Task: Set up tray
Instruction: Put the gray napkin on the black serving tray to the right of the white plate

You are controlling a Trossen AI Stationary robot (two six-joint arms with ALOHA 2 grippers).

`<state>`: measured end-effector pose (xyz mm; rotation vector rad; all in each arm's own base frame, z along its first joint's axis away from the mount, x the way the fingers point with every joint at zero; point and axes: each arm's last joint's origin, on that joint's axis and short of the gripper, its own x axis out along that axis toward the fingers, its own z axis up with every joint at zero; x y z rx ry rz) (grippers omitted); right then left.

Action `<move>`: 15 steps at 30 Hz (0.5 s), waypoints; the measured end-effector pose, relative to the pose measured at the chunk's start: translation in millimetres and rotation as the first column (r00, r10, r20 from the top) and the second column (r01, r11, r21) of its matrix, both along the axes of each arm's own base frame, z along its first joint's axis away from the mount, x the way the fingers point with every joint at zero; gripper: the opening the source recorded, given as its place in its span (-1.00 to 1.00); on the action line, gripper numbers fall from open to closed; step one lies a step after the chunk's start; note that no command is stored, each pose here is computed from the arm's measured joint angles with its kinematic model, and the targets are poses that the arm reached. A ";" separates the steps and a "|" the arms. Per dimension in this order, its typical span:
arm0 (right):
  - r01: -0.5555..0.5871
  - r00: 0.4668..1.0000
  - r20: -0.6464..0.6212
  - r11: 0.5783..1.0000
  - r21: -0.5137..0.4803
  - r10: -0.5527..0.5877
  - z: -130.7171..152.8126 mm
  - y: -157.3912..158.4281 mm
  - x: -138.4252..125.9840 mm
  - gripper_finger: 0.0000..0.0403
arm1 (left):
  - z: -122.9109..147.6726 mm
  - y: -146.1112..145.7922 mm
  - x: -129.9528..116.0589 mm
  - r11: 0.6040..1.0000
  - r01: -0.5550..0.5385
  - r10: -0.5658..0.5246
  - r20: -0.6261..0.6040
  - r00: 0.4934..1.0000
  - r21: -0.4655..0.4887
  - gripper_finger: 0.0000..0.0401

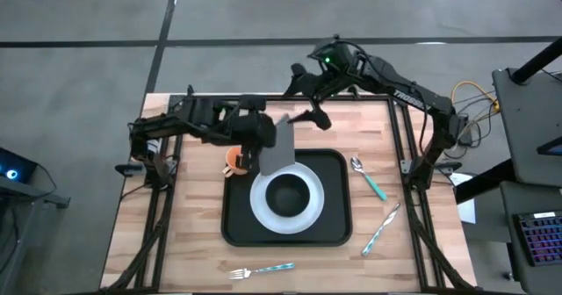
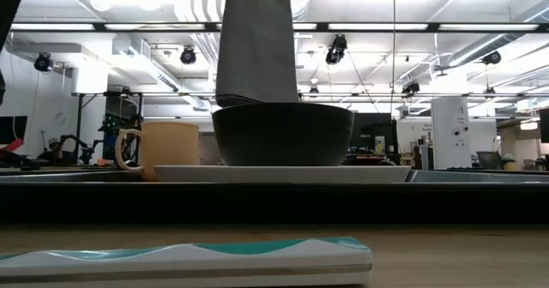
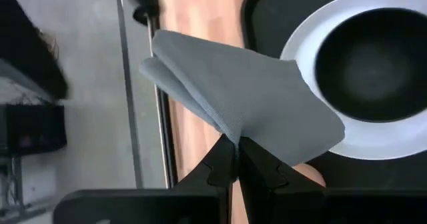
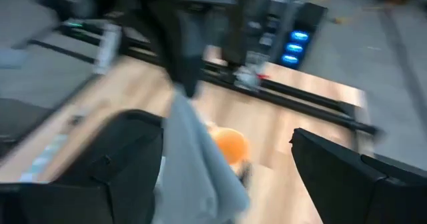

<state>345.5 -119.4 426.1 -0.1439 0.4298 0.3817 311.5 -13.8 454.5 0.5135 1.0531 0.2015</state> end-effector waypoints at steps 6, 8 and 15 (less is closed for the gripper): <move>-0.060 0.998 -0.002 0.998 0.016 0.060 -0.8 17.0 5.3 0.57 | 0.9 -19.7 -0.9 0.998 0.047 -0.048 0.013 0.999 0.030 -1.00; -0.072 0.997 0.003 0.997 0.008 0.072 -1.2 22.7 7.8 0.57 | 1.5 -26.2 -1.1 0.997 0.059 -0.060 0.023 0.998 0.044 -1.00; -0.090 0.996 0.013 0.996 0.016 0.090 -6.5 30.3 13.5 0.57 | 2.5 -38.2 -1.8 0.996 0.067 -0.070 0.051 0.996 0.057 -1.00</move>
